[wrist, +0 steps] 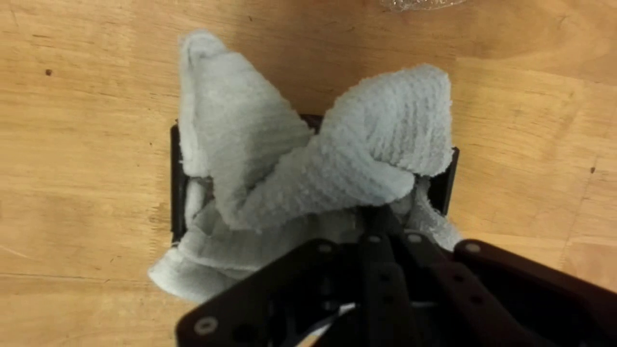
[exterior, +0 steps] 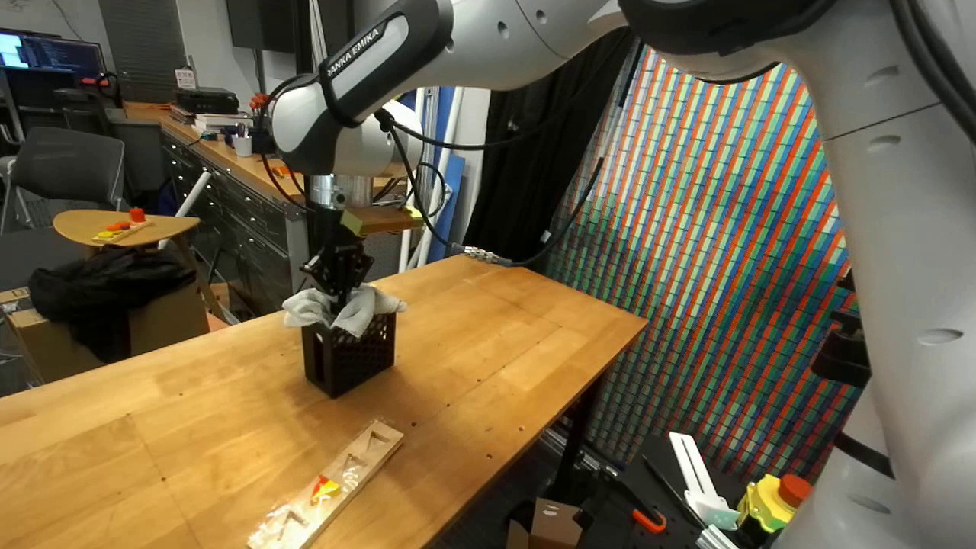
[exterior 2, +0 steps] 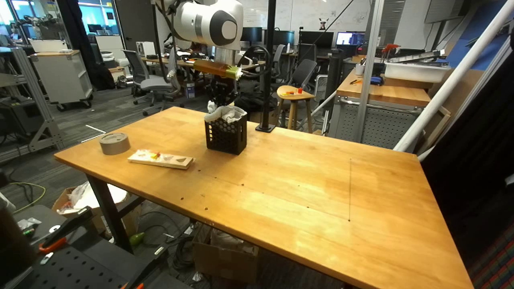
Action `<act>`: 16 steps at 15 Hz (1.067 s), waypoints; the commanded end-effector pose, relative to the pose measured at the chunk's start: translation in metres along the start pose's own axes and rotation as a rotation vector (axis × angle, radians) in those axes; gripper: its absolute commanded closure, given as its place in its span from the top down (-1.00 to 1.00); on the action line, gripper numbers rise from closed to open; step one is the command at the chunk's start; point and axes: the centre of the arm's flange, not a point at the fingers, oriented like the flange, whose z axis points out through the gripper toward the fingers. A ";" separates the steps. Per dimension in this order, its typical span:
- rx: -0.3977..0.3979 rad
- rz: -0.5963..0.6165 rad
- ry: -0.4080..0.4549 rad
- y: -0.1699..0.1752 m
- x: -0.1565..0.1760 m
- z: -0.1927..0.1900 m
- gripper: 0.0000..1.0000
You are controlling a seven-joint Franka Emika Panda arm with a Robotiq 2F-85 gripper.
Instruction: Pick up the towel from the table and put it in the small black basket.
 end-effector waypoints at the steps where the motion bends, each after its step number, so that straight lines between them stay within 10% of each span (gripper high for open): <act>1: -0.058 0.016 -0.003 -0.014 -0.024 -0.030 -0.97; 16: -0.125 0.059 -0.022 -0.040 -0.067 -0.045 -0.98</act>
